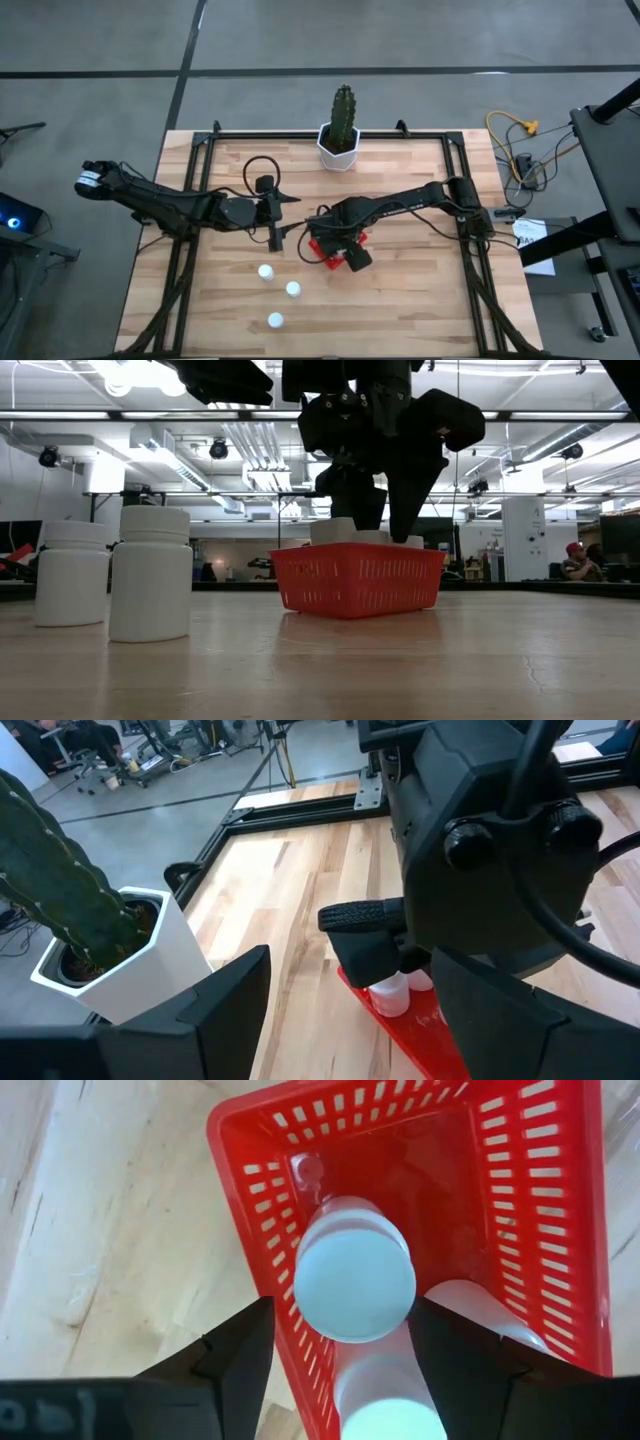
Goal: Pick and place pill bottles into a basket
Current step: Put the white pill bottle into the red bin
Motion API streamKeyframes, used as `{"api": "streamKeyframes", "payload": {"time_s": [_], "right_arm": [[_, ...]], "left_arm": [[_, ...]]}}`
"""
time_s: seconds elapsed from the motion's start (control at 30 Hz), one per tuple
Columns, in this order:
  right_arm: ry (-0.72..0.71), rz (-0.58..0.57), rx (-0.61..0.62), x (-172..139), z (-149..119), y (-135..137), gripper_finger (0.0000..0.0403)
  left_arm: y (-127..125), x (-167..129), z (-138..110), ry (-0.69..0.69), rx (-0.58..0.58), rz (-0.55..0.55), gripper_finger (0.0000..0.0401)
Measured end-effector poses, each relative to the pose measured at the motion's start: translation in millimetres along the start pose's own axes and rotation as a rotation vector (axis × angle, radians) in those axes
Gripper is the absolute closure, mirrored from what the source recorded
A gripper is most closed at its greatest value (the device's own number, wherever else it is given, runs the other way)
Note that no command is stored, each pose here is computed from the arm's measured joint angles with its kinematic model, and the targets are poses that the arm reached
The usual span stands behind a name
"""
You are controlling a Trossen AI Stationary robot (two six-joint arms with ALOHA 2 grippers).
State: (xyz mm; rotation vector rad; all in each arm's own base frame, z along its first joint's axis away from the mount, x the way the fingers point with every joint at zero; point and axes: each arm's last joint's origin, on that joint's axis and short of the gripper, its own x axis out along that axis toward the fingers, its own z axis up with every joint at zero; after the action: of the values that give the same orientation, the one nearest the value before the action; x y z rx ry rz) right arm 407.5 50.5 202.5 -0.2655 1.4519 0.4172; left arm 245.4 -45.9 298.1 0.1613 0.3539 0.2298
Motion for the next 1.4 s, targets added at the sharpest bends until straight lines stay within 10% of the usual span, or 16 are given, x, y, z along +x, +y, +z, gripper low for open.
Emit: {"api": "streamKeyframes", "payload": {"time_s": [0.87, 1.4], "right_arm": [[-0.212, -0.072, -0.044, -47, 2, 5, 0.0179], [-0.260, 0.063, -0.121, -19, 15, 19, 0.0179]], "left_arm": [[0, 0, -1, 0.006, 0.003, -0.001, 0.0143], [0, 0, -1, 0.011, 0.005, -0.001, 0.0143]]}}
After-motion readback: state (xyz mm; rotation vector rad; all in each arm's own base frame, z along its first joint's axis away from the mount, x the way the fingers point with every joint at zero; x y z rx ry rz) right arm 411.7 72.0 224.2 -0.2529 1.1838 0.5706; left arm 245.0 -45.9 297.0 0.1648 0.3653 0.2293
